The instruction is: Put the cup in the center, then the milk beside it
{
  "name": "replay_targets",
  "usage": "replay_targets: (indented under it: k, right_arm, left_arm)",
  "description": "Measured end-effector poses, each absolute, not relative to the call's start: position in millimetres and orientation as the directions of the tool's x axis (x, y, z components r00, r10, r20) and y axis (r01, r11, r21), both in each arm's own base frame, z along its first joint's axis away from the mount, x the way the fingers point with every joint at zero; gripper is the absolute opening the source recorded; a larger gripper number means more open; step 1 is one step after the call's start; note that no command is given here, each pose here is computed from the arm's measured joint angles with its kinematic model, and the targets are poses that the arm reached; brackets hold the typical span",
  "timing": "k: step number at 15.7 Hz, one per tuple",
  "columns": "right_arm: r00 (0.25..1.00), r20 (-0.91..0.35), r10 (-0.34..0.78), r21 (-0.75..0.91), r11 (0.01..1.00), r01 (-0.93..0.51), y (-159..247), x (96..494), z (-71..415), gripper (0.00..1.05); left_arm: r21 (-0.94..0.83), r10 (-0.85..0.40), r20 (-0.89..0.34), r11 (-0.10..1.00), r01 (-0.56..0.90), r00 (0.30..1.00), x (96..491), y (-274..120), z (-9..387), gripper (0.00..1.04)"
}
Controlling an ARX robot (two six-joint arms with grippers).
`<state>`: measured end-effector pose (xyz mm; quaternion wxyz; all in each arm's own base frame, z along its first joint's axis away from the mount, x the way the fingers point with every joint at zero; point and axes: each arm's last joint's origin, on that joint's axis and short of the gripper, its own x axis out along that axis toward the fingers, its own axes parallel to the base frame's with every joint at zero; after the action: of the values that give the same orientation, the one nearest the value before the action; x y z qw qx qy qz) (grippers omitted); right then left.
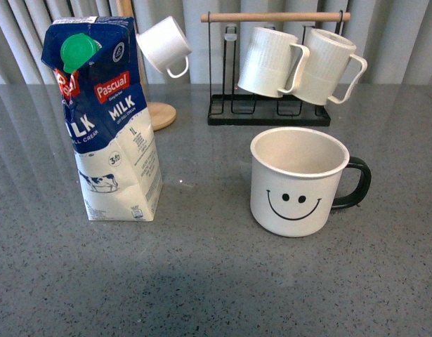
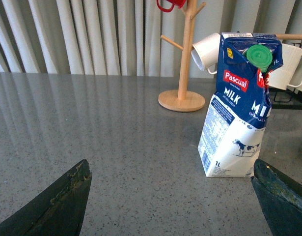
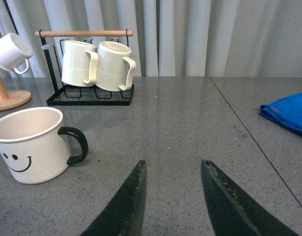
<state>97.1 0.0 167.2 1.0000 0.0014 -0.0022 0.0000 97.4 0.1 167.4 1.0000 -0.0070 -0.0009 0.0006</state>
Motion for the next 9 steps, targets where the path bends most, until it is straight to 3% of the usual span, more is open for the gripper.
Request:
replay_targets:
  k: [5, 6, 9]
  right_arm:
    - [1.000, 0.004, 0.000, 0.003, 1.000, 0.000, 0.0, 97.1, 167.2, 0.92]
    - [1.000, 0.004, 0.000, 0.003, 1.000, 0.000, 0.0, 97.1, 167.2, 1.00]
    - [1.000, 0.004, 0.000, 0.003, 1.000, 0.000, 0.0, 97.1, 167.2, 0.98]
  left_arm:
    - [-0.014, 0.001, 0.002, 1.000, -0.001, 1.000, 97.4, 0.1, 167.4, 0.98]
    - [-0.014, 0.001, 0.002, 1.000, -0.001, 1.000, 97.4, 0.1, 167.4, 0.98]
    - [-0.014, 0.001, 0.002, 1.000, -0.001, 1.000, 97.4, 0.1, 167.4, 0.98]
